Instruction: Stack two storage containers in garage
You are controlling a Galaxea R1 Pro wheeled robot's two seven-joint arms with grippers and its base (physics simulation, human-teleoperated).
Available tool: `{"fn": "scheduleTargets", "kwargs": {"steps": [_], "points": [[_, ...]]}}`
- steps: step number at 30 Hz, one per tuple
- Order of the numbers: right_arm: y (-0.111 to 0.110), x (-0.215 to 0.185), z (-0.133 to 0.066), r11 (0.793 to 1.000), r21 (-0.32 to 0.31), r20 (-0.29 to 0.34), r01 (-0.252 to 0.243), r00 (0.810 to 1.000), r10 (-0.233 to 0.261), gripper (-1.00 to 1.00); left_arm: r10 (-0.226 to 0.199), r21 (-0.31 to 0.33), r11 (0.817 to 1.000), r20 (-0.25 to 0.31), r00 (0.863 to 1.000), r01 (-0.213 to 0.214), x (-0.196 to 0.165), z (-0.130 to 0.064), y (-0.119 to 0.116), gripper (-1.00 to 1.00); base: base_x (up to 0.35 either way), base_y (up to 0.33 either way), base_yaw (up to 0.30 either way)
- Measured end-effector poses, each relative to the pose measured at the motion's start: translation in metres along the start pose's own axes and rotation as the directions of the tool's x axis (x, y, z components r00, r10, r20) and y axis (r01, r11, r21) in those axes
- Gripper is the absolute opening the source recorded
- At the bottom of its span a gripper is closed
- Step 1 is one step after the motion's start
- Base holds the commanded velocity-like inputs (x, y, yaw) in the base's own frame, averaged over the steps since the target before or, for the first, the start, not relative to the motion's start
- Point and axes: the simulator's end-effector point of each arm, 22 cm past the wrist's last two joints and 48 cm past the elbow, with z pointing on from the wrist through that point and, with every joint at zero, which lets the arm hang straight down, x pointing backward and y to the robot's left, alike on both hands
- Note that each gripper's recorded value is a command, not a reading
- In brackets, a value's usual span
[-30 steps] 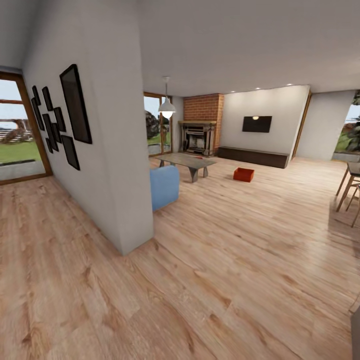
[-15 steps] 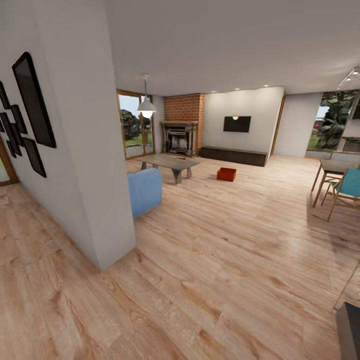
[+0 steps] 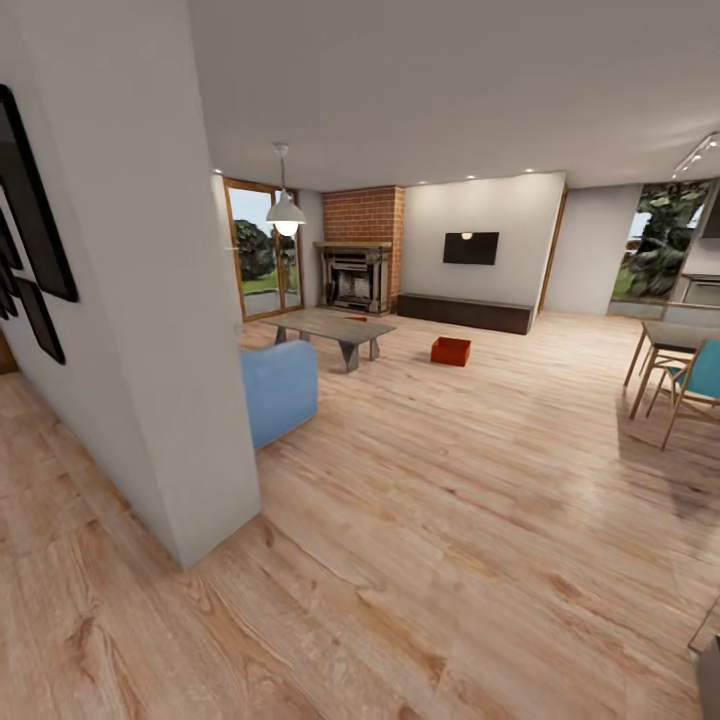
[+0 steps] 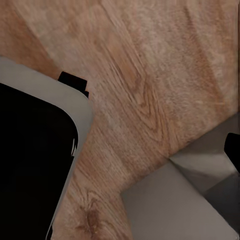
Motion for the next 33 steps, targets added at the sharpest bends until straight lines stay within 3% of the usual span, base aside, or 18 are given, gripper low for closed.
{"fn": "scheduleTargets", "kwargs": {"steps": [8,27,33], "points": [[0.0000,-0.0001,0.0000,1.000,0.000,0.000,0.001,1.000,-0.001,1.00,0.000,0.000,1.000,0.000,1.000,0.000,0.0000,0.0000,0.0001,1.00,0.326,0.000,-0.028],[-0.0001,0.0000,0.0000,1.000,0.000,0.000,-0.002,1.000,0.002,1.00,0.000,0.000,1.000,0.000,1.000,0.000,0.0001,0.0000,0.0000,1.00,0.326,0.000,-0.231],[-0.0001,0.0001,0.0000,1.000,0.000,-0.001,-0.002,1.000,0.002,1.00,0.000,0.000,1.000,0.000,1.000,0.000,0.0001,0.0000,0.0000,1.00,0.326,0.000,-0.074]]}}
